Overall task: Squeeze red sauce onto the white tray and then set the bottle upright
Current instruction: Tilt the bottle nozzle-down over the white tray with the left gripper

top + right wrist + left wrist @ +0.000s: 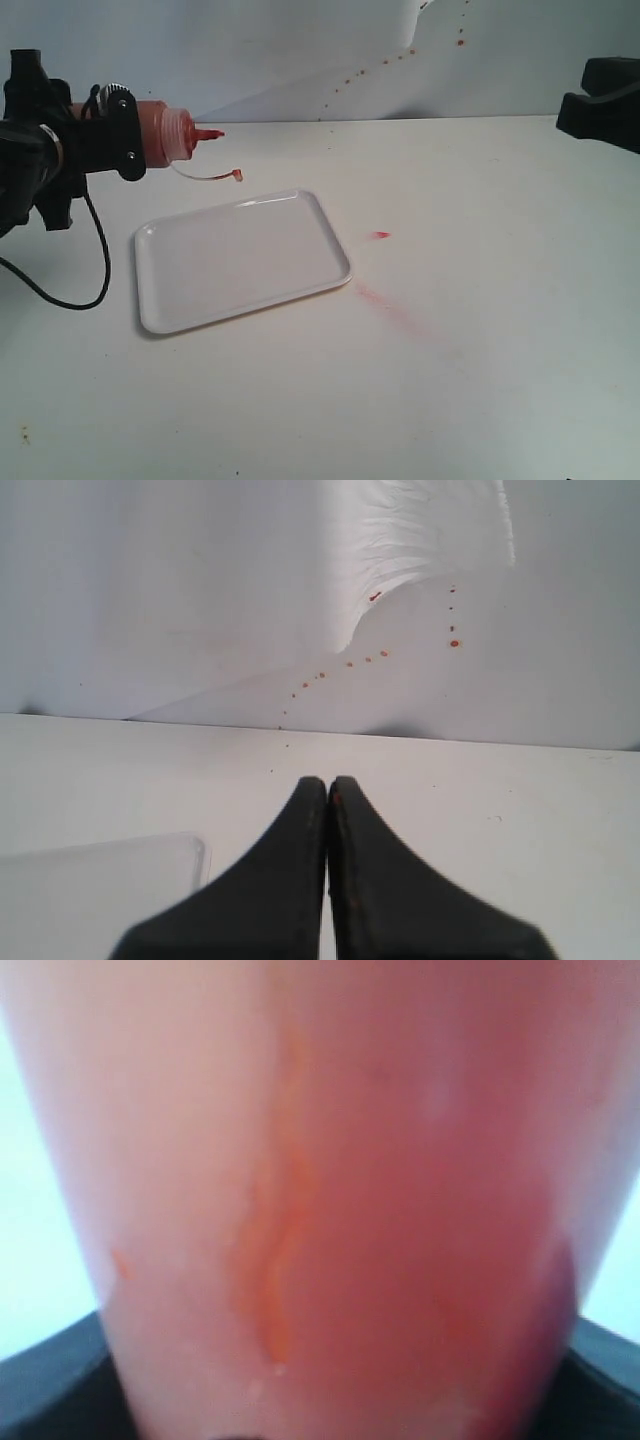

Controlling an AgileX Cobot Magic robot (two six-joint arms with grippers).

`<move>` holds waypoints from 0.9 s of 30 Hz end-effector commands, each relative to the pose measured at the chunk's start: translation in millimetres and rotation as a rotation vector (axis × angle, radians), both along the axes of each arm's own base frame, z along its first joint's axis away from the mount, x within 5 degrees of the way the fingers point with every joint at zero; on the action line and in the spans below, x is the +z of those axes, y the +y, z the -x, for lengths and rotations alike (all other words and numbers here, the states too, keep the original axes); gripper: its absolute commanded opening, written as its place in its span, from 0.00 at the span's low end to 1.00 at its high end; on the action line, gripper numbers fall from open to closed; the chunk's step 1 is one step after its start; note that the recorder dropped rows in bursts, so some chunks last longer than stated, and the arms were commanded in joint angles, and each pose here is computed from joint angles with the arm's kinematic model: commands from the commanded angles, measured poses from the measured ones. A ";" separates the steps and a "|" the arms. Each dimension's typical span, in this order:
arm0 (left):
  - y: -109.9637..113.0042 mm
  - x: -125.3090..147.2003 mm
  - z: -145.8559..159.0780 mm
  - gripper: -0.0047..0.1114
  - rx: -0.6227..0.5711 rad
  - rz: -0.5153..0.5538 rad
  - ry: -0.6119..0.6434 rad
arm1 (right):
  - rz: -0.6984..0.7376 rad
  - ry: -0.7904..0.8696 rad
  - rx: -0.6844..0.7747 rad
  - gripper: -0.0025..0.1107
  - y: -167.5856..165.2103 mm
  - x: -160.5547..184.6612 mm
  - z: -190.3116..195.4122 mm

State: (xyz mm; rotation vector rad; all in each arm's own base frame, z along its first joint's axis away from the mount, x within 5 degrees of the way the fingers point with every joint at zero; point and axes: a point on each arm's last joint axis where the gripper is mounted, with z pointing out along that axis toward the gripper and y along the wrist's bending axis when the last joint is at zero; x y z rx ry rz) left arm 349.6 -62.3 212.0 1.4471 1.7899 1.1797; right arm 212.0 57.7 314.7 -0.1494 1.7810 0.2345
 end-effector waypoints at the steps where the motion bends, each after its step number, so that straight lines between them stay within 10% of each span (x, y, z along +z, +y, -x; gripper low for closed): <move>1: 3.2 9.8 -1.0 0.04 0.012 -0.104 -0.023 | 0.008 -0.007 0.005 0.02 0.8 1.5 -0.5; 17: 8.6 14.2 0.7 0.04 0.000 -0.317 0.016 | 0.011 0.011 0.012 0.02 1.4 -0.2 0.0; 27: -37.0 15.6 11.8 0.04 -0.164 -0.439 0.025 | 0.011 0.015 0.014 0.02 1.5 -0.5 0.2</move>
